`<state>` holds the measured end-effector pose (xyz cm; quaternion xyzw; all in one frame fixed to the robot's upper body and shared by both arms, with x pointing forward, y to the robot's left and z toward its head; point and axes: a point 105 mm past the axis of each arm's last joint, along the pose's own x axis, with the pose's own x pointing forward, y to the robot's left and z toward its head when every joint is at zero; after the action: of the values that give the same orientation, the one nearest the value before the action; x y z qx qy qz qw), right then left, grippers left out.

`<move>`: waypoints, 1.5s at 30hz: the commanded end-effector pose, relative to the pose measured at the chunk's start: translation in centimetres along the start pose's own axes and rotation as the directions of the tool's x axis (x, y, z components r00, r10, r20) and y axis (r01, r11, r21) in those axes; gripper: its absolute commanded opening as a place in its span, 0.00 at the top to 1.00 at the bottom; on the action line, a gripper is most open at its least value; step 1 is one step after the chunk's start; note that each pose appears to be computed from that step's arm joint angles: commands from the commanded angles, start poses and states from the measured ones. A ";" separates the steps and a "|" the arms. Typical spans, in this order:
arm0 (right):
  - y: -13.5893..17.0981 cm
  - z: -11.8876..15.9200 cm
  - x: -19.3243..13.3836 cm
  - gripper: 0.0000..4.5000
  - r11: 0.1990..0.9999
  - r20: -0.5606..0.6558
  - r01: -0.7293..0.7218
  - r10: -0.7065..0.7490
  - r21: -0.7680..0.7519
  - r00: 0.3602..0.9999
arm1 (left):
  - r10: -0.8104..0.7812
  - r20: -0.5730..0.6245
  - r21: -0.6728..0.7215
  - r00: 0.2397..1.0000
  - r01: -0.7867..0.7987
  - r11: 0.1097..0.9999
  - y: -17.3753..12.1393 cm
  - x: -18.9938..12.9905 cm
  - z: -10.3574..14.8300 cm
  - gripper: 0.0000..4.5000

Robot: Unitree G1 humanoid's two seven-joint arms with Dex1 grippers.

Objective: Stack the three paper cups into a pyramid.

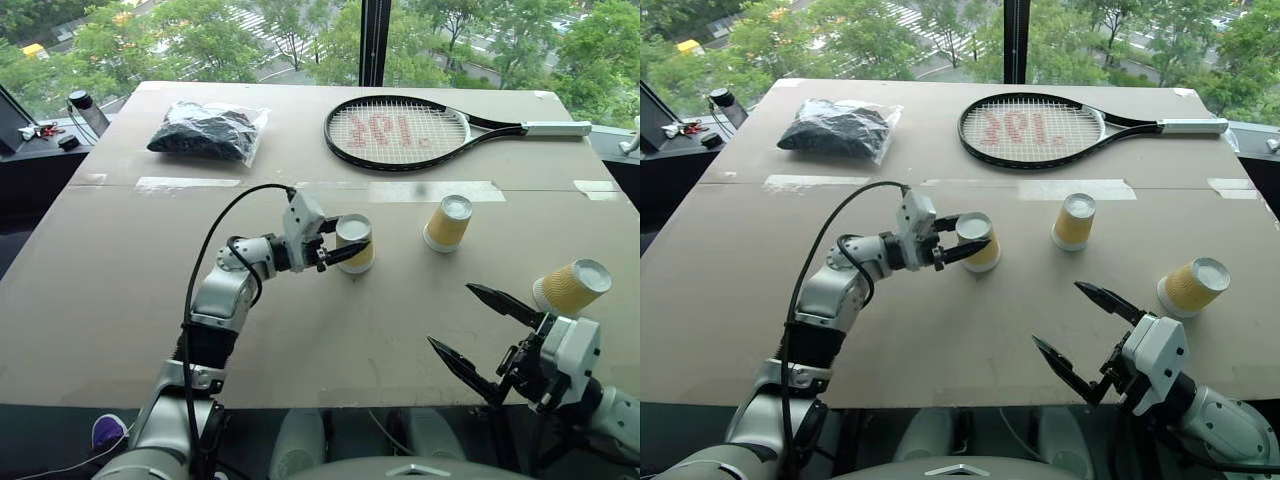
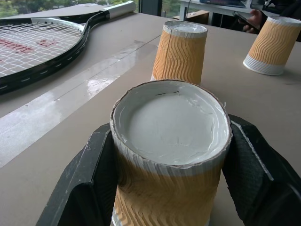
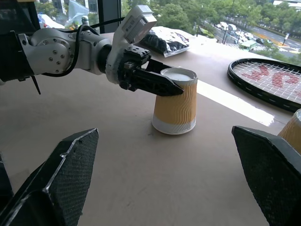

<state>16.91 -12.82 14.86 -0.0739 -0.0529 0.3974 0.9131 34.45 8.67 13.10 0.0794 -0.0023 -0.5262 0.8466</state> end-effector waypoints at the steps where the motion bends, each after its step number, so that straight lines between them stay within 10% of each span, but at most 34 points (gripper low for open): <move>1: 0.1 0.9 0.0 0.00 0.999 0.028 0.014 -0.013 -0.030 1.000 | 0.001 0.001 0.019 1.000 -0.001 1.000 0.4 0.1 0.2 0.14; 27: -12.3 -1.3 5.1 0.00 0.878 -0.102 0.476 -0.479 -0.049 0.872 | -0.022 0.141 -0.011 0.990 0.024 1.000 -5.4 -8.6 4.5 0.05; 45: -15.1 -1.7 12.0 0.00 0.873 -0.146 0.480 -0.466 0.086 0.873 | -0.007 0.155 -0.097 0.988 0.022 0.995 -8.1 -12.9 5.5 0.05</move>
<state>36.01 -14.21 15.41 -0.0294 0.0241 0.1616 0.9861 21.33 16.21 17.38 -0.0226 -0.0166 -0.5366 0.8434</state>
